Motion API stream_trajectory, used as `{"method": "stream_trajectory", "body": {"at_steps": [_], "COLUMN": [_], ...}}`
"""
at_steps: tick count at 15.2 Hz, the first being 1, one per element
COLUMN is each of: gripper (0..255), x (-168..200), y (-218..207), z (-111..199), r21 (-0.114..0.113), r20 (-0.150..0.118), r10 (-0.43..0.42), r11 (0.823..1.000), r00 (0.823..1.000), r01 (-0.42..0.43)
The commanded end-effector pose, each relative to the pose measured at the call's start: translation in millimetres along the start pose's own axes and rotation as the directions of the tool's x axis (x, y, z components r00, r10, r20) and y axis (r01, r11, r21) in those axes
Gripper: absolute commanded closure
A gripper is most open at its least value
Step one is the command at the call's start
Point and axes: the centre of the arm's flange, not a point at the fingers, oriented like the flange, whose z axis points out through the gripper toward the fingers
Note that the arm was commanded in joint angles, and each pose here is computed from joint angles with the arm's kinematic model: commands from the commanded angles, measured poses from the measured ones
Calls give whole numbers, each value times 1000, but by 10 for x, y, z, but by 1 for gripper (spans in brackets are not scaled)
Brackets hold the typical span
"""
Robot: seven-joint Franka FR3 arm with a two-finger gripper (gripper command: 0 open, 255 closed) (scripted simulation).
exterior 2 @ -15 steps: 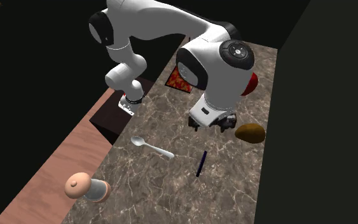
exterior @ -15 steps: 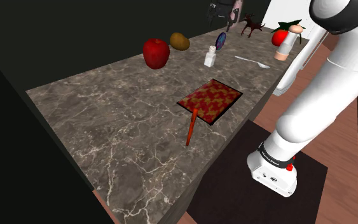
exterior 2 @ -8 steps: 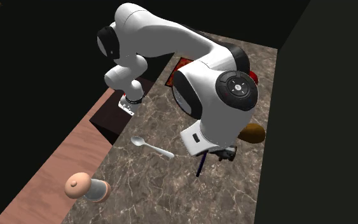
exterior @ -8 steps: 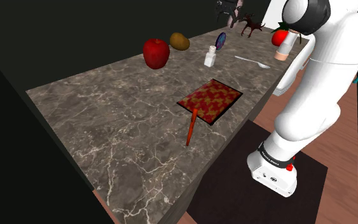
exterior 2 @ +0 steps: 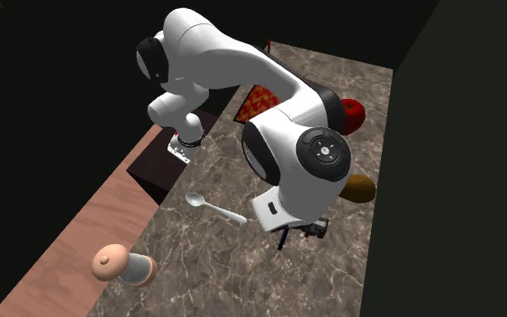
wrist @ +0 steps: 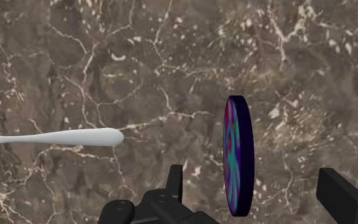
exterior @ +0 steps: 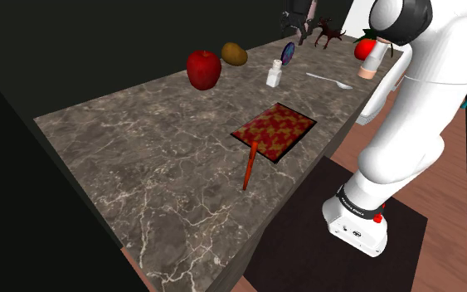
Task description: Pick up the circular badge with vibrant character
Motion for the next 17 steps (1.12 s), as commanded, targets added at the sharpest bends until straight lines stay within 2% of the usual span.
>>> {"method": "stream_trajectory", "body": {"at_steps": [1,2,11,17], "gripper": [0,255,255,255], "x": [7,4,7,-3], "y": [5,-1,5,7], "z": [37,31,37,-279], "r21": [0,0,0,0], "r20": [0,0,0,0], "r10": [0,0,0,0], "r11": [1000,1000,1000,1000], "r00": [1000,1000,1000,1000], "r01": [0,0,0,0]}}
